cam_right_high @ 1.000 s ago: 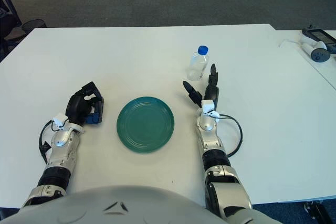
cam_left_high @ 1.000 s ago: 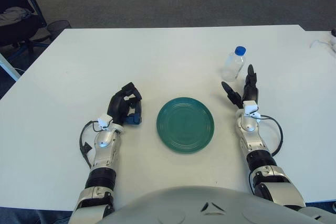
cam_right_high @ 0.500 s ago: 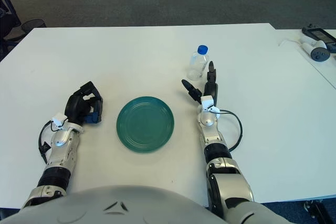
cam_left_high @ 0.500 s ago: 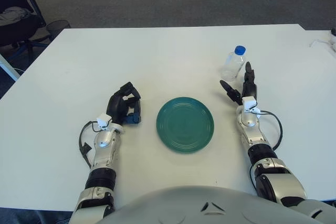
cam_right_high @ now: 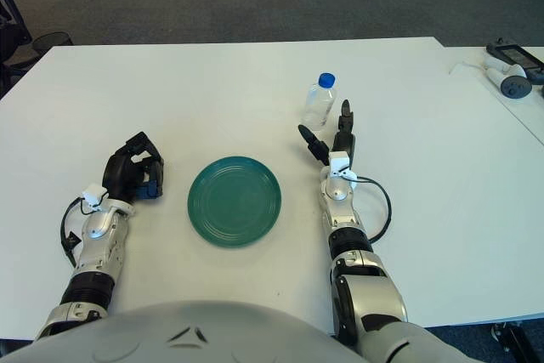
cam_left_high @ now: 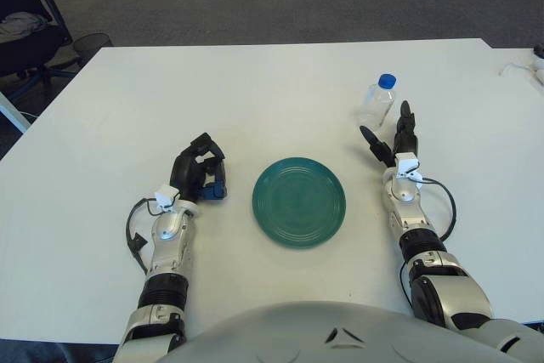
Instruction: Put the bottle into the plate.
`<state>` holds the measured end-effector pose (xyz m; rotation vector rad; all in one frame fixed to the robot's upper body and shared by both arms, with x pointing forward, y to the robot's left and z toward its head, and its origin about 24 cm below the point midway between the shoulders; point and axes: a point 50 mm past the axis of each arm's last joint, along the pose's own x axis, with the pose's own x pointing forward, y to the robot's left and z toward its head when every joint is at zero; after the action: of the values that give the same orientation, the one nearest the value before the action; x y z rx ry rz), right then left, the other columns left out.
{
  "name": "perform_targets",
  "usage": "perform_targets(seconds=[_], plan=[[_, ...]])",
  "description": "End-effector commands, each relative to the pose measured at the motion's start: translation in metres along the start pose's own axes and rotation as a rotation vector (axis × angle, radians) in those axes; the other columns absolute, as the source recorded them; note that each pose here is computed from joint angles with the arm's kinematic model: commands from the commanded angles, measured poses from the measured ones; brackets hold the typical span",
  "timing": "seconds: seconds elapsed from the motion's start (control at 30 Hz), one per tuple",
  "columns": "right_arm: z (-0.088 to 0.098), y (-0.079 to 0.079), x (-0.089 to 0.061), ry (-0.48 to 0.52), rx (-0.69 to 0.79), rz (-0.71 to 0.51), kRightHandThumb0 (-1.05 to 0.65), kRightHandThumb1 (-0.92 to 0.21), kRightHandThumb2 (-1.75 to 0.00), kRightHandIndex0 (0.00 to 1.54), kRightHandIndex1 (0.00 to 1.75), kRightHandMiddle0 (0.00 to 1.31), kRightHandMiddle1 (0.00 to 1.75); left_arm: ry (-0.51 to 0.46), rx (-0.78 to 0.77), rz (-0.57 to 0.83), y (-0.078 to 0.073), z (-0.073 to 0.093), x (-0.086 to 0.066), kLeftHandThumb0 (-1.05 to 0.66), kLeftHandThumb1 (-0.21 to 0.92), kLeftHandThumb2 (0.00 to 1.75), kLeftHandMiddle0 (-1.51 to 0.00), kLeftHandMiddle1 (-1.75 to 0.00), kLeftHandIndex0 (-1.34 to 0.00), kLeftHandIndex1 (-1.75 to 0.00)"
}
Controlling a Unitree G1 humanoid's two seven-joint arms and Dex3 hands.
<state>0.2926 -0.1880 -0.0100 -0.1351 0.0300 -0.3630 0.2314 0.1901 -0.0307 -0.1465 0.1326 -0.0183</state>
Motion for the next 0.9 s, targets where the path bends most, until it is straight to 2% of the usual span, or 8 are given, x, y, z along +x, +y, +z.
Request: perform_targets(seconds=[0.0,0.57,0.87], plan=[[-0.033,-0.003,-0.017,0.181,0.001,-0.036,-0.99,-0.92,-0.17,0.0,0.0,0.0,0.0,0.14,-0.034,0.032,0.004,-0.027,-0.018,-0.6,0.05,1.65,-1.3,-1.75,-0.84,-1.75],[-0.016,0.007,0.009,0.193,0.066,-0.069,-0.97,-0.92,-0.26,0.0,0.0,0.0,0.0,0.133,-0.03,0.052,0.006,-0.025,-0.018,-0.61,0.04,1.66,-1.33,-1.75,-0.85,-1.75],[0.005,0.028,0.027,0.186,0.047,0.009,-0.99,-0.92,-0.29,0.0,0.0,0.0,0.0,0.128,-0.026,0.055,0.006,-0.024,-0.019,-0.6,0.05,1.65,-1.33,-1.75,-0.84,-1.75]])
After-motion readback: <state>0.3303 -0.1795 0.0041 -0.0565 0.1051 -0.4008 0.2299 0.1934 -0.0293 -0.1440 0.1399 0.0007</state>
